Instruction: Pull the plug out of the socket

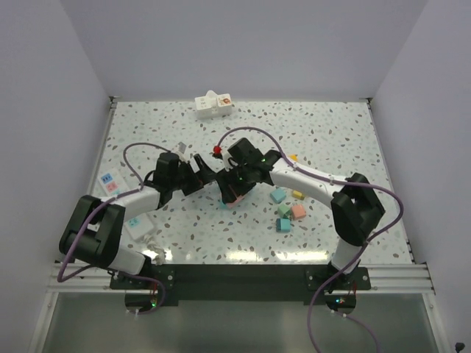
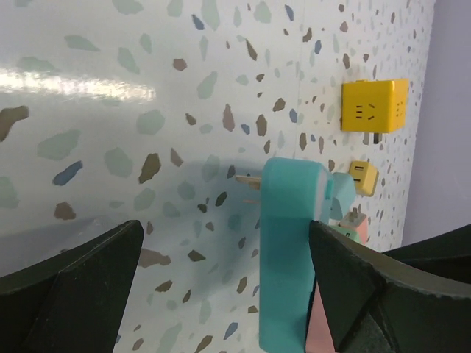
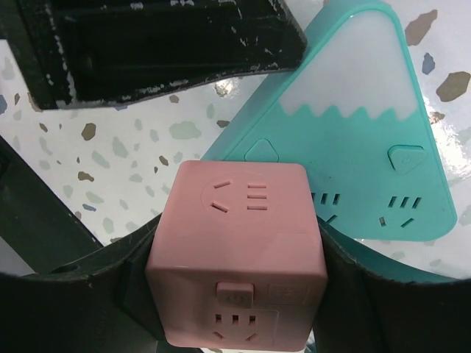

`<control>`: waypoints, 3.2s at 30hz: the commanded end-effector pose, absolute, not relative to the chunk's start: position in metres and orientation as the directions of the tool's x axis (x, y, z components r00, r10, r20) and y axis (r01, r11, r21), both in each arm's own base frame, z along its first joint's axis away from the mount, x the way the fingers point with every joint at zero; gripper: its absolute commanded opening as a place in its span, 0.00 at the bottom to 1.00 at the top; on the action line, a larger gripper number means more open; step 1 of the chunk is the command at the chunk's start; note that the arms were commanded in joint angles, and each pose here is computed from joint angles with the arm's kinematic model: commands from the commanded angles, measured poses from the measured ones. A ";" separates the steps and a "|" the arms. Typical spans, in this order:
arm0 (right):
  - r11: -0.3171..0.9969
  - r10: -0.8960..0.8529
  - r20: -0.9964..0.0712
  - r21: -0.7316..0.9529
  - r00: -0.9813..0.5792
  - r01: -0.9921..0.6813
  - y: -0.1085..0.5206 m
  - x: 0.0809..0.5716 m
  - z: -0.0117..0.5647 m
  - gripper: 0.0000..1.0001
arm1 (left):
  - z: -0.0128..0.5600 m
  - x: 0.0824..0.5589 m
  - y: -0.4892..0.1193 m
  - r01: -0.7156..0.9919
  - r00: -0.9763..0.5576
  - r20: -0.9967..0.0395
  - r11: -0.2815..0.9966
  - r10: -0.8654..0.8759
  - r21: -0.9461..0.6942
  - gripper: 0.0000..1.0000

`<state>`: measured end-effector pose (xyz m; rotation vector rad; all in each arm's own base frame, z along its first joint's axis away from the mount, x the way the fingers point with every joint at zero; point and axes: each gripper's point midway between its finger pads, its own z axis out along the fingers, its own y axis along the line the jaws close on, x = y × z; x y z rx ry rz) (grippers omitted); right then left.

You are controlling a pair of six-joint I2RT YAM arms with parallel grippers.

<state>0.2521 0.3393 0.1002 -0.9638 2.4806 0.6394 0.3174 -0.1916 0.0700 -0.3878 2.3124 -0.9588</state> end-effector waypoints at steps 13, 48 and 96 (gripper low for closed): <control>0.607 -0.397 -0.665 0.327 -0.633 -0.725 0.368 0.265 0.168 0.00 | 0.100 0.309 -0.268 0.185 -0.821 -0.439 0.559 -0.364 -0.808 0.94; 0.807 -0.145 -0.620 0.377 -0.771 -0.455 0.237 0.271 0.243 0.00 | 0.040 0.307 -0.229 0.112 -0.835 -0.456 0.715 -0.309 -0.690 0.00; 0.997 0.025 -0.395 -0.053 -0.918 0.050 0.120 0.295 0.098 0.78 | 0.080 0.298 0.072 -0.585 -0.547 -0.552 0.759 -0.629 -0.285 0.21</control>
